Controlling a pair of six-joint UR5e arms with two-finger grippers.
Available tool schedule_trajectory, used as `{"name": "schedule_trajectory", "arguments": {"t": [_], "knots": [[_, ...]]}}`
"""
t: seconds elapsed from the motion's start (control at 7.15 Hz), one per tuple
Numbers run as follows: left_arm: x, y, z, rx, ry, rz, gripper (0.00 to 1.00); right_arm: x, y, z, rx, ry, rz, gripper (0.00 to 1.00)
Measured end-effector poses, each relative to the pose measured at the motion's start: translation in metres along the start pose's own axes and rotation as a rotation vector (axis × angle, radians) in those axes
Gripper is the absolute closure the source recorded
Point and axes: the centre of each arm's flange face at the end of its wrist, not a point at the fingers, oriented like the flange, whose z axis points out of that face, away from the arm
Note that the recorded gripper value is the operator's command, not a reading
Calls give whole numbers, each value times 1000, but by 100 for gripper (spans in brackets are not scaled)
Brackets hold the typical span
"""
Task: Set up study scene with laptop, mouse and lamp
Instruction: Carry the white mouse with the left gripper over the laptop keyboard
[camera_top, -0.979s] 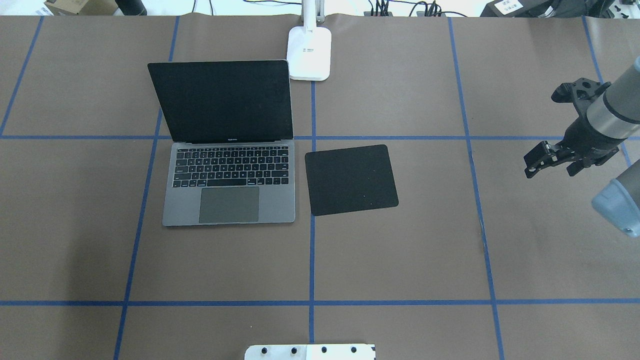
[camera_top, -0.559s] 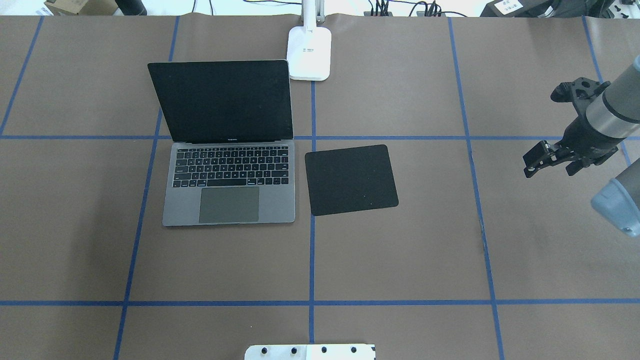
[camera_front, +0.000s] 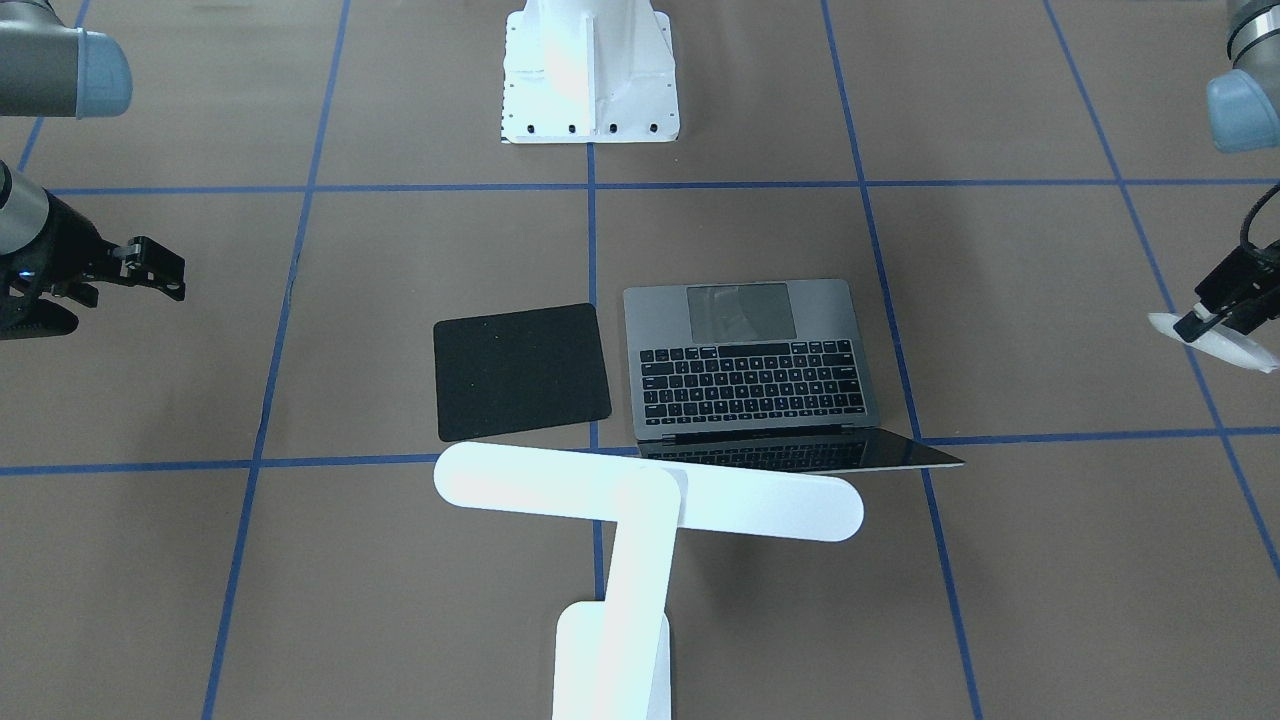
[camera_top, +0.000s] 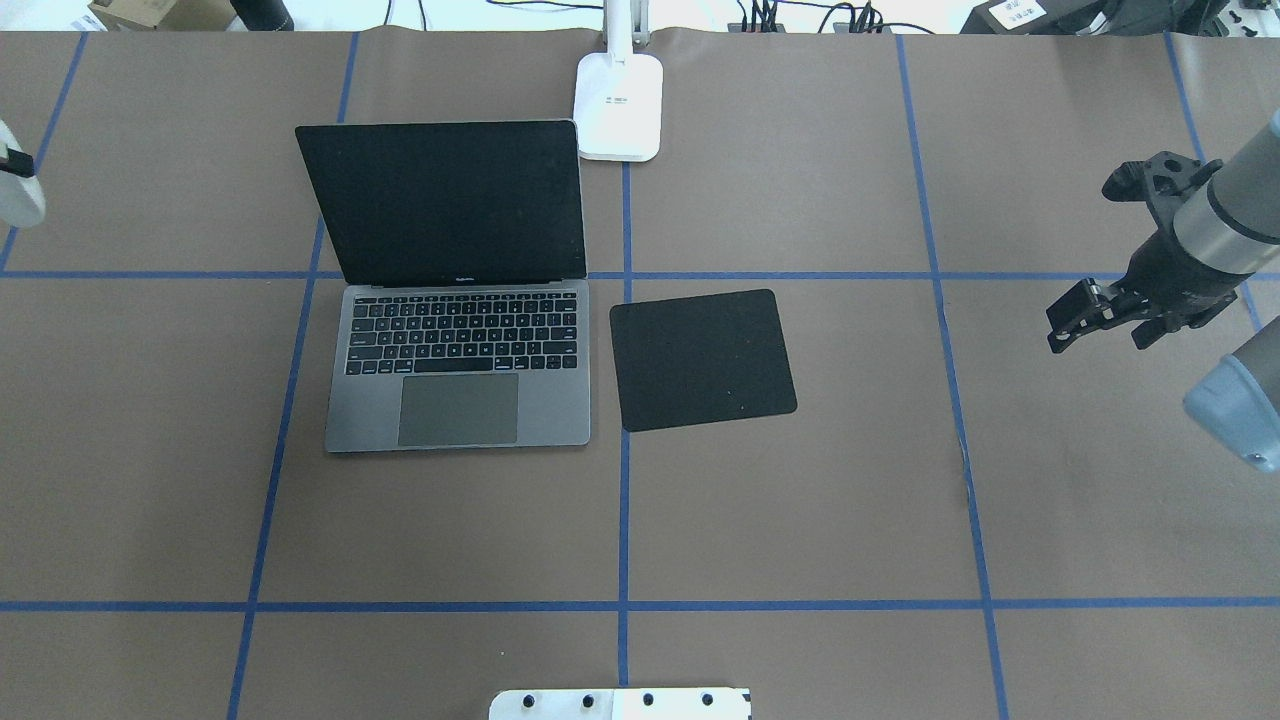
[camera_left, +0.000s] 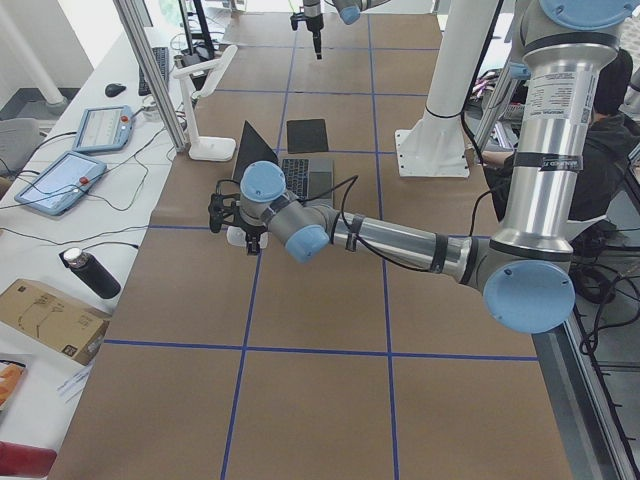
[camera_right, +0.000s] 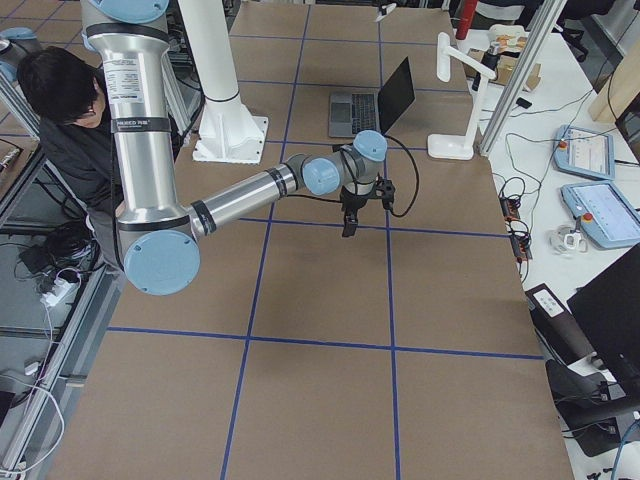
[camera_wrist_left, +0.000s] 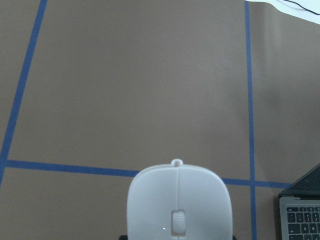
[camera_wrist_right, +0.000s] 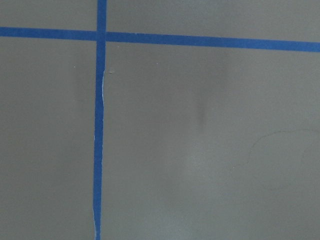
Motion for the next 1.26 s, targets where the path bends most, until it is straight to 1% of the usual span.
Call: {"name": "schedule_trajectory", "arguments": {"t": [0.14,0.28,0.42,0.56,0.84,0.98,1.12,1.26], "knots": [[41,-4,-5,-21,-12,-11,51,1,0,-1,2,2,1,1],[89,6,-9,-44,-32,-27,51,3,-1,-2,6,4,2,1],[135,24,-4,-67,-51,-46,51,6,-1,-4,11,5,6,1],[175,47,11,-90,-61,-73,51,12,-3,-9,20,6,16,1],[263,107,67,-141,-80,-131,51,29,-6,-20,42,8,38,1],[303,133,85,-167,-93,-149,51,42,-7,-25,50,12,36,1],[335,155,95,-187,-102,-176,51,60,-6,-30,56,20,24,1],[364,185,111,-205,-112,-190,51,88,-2,-36,62,27,10,1]]}}
